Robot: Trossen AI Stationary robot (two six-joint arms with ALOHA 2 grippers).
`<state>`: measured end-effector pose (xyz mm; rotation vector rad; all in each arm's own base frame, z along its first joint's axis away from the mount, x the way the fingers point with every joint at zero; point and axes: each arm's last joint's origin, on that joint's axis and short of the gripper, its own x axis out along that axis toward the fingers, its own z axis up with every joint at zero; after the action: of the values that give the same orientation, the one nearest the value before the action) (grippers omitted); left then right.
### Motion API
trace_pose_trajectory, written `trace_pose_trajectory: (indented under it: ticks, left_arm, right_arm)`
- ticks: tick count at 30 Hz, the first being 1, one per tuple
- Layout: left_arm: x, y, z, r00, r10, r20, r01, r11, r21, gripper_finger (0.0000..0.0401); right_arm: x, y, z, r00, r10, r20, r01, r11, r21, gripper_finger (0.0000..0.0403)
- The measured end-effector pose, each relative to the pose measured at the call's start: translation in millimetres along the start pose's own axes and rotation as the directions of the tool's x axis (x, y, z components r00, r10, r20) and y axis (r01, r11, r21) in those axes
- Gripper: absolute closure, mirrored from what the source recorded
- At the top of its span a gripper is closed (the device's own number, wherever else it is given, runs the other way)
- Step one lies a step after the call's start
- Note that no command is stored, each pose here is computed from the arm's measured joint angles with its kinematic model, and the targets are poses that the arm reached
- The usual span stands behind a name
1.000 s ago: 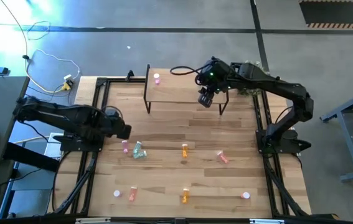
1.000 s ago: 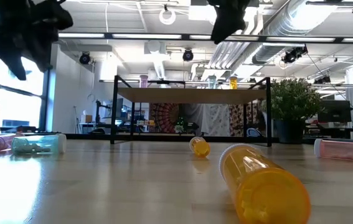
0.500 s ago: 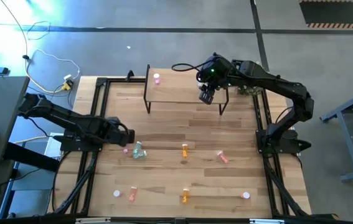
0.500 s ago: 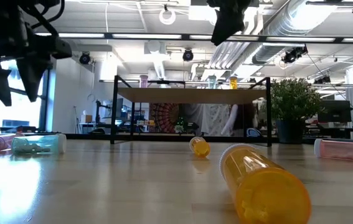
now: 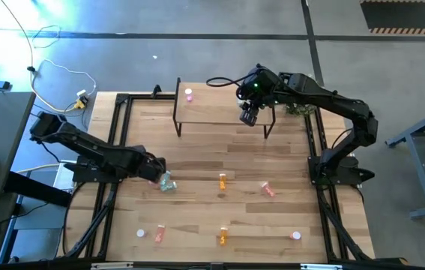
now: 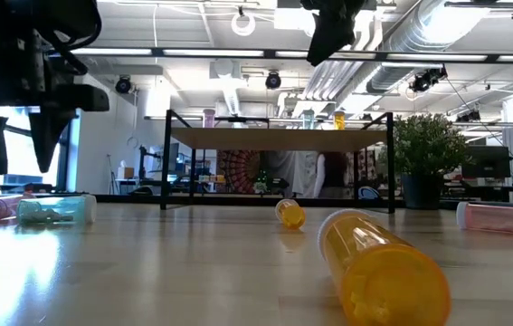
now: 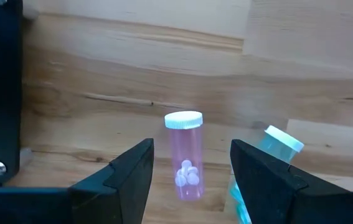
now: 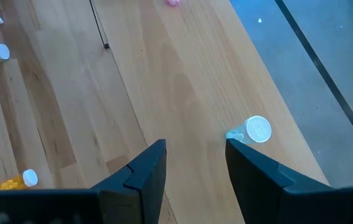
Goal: Pick and place medicine bottles onto shelf by color
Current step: Put the top violet pill bottle aligned with the other violet pill bottle on the shelf
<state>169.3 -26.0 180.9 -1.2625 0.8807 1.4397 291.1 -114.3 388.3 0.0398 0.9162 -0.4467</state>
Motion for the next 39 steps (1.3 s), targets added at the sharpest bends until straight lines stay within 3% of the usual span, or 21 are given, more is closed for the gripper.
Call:
trace_pose_trajectory:
  ticks: [26,39]
  left_arm:
    - [36.4,-16.8,-17.4,0.991,0.125,0.039,-0.120,0.985,-0.122,0.0200]
    - [45.1,-19.4,-20.6,0.987,0.149,0.054,-0.143,0.985,-0.097,0.0270]
  right_arm:
    - [0.2,0.0,-0.4,1.000,-0.003,-0.005,0.003,0.999,-0.053,0.0245]
    - [0.1,0.1,-0.4,1.000,-0.001,-0.005,0.001,0.999,-0.053,0.0245]
